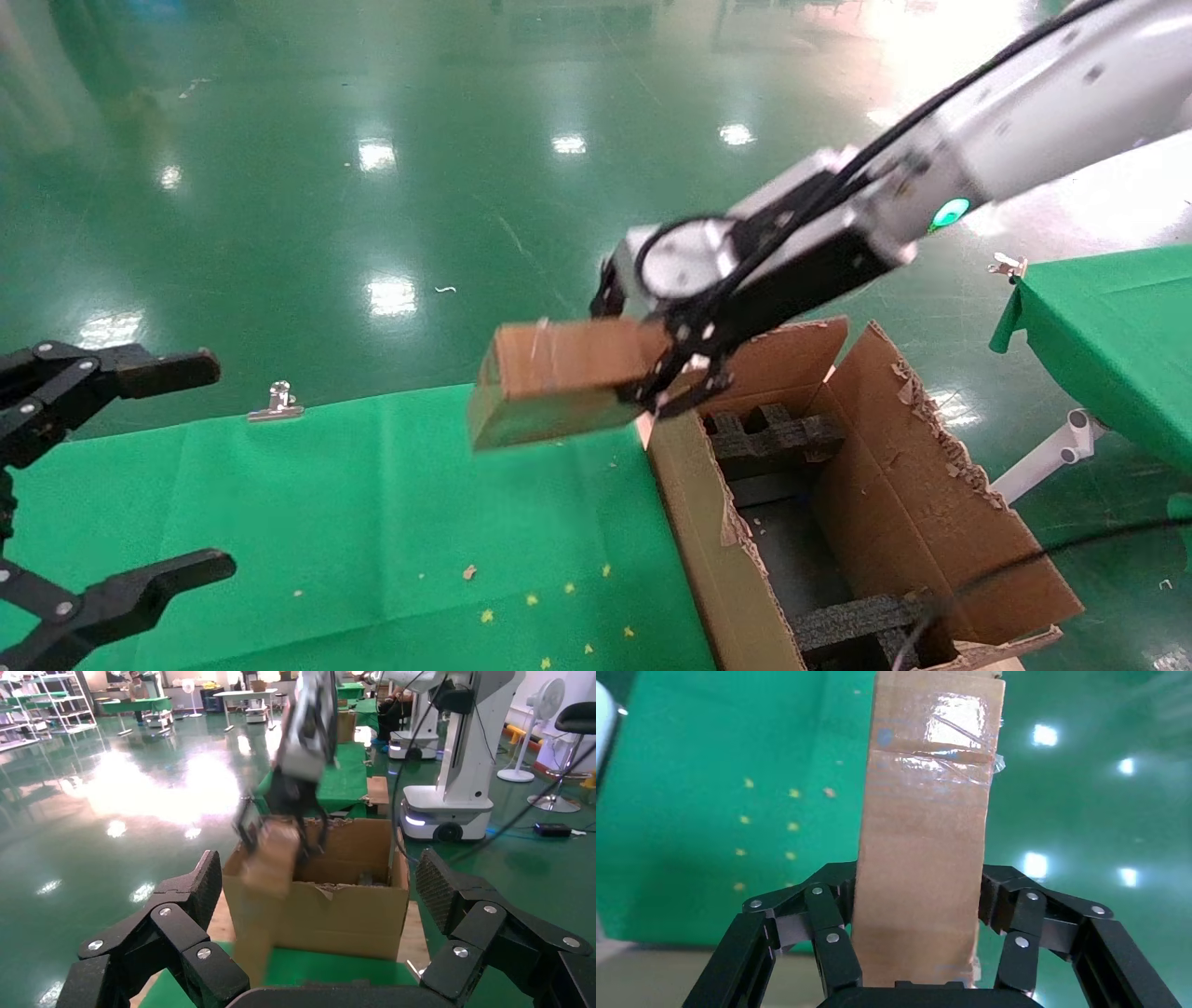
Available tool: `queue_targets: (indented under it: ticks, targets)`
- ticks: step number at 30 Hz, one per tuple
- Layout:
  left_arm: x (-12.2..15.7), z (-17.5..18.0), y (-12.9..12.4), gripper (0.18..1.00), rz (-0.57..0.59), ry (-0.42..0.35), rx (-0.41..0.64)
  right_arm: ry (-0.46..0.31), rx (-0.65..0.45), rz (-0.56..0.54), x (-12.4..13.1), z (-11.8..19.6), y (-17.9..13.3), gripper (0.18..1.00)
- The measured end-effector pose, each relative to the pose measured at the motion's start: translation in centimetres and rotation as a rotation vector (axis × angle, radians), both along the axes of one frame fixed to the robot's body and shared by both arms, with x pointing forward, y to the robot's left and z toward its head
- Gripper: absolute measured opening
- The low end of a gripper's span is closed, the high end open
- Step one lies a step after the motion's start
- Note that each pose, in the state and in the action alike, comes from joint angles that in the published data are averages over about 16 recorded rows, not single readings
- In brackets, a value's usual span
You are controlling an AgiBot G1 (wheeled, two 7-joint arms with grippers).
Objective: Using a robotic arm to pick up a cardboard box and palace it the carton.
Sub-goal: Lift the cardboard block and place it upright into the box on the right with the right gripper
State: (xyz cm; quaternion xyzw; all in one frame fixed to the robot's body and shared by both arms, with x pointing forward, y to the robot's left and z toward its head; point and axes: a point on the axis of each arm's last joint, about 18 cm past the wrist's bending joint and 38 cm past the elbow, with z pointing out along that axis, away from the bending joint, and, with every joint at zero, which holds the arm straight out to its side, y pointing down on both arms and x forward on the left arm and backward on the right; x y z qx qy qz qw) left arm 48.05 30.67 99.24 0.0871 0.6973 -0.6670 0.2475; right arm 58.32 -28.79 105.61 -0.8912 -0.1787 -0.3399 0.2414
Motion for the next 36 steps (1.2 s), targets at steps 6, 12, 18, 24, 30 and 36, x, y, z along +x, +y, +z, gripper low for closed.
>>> queue_targets:
  ticks: [6,12,18,24,30,36]
  targets:
    - [0.0,0.0,0.0,1.000,0.000,0.000,0.000,-0.065,0.020,-0.027,-1.1,3.5,-2.3,0.339]
    - [0.0,0.0,0.0,1.000,0.000,0.000,0.000,-0.099,0.024,-0.097,-2.3,5.2,-6.0,0.334]
    - [0.0,0.0,0.0,1.000,0.000,0.000,0.000,-0.113,0.012,-0.213,-3.8,5.7,-11.0,0.329]
    - [0.0,0.0,0.0,1.000,0.000,0.000,0.000,-0.092,0.002,-0.341,-5.3,4.9,-15.9,0.326]
    - [0.0,0.0,0.0,1.000,0.000,0.000,0.000,-0.030,0.061,-0.474,-6.0,3.0,-19.8,0.324]
    - [0.0,0.0,0.0,1.000,0.000,0.000,0.000,0.065,0.213,-0.620,-5.9,0.3,-22.8,0.322]
